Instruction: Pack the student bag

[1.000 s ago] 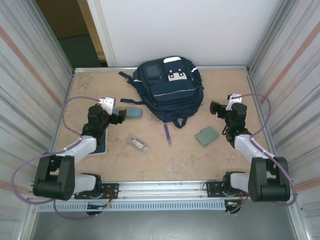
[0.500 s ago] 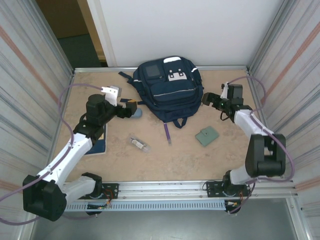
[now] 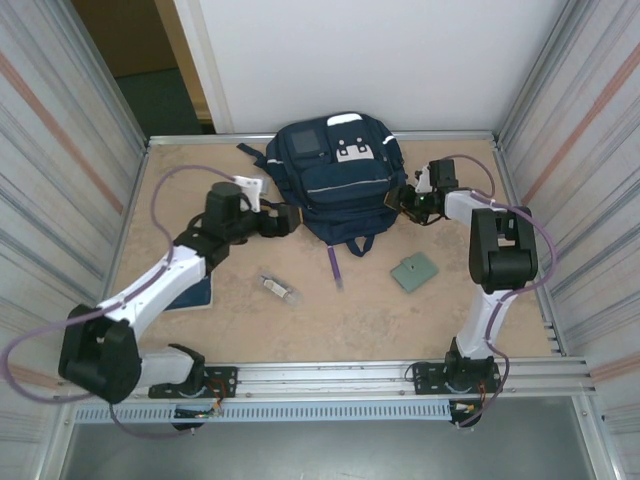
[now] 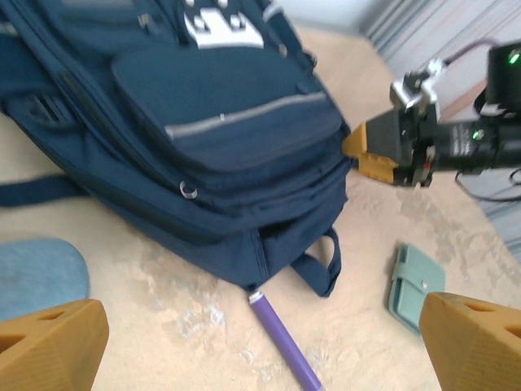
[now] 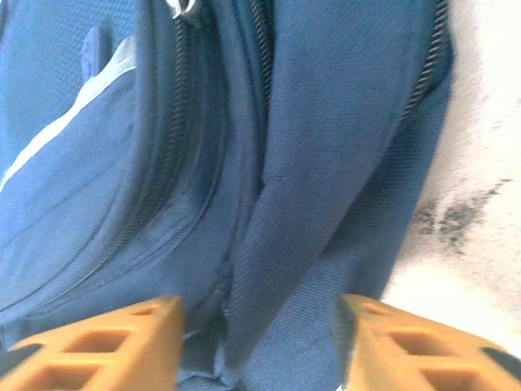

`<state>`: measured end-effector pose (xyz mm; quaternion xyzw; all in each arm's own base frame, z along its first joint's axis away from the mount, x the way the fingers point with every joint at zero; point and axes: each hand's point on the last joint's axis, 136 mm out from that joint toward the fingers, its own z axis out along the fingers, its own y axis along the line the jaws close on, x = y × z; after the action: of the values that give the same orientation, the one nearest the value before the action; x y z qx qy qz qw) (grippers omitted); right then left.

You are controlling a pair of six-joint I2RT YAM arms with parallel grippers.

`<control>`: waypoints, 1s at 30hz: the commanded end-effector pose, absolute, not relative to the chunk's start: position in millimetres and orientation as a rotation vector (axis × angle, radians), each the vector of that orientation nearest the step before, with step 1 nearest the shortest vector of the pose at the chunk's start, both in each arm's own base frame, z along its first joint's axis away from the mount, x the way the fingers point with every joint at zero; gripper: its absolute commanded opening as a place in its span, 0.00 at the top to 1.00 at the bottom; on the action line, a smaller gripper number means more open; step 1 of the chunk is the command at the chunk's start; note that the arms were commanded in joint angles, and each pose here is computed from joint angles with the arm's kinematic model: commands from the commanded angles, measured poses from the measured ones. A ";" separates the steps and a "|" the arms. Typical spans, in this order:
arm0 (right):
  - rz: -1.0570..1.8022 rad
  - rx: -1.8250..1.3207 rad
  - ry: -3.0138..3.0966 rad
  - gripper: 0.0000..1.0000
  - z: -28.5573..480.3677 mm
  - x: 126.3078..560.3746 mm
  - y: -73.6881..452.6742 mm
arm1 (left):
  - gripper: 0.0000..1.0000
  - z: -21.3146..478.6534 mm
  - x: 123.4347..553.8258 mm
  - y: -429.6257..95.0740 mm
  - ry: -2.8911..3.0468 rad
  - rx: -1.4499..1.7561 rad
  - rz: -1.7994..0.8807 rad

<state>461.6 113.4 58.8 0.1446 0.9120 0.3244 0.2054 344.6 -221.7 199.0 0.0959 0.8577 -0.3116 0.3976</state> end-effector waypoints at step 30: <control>0.881 0.255 2.396 1.00 132.8 353.4 191.0 | 0.01 115.2 489.1 -315.4 2.385 0.318 -0.560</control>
<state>347.2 175.9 130.5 0.1162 0.8978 0.3220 0.2771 487.9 -321.5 109.3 0.1139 0.9094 -0.2250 0.3306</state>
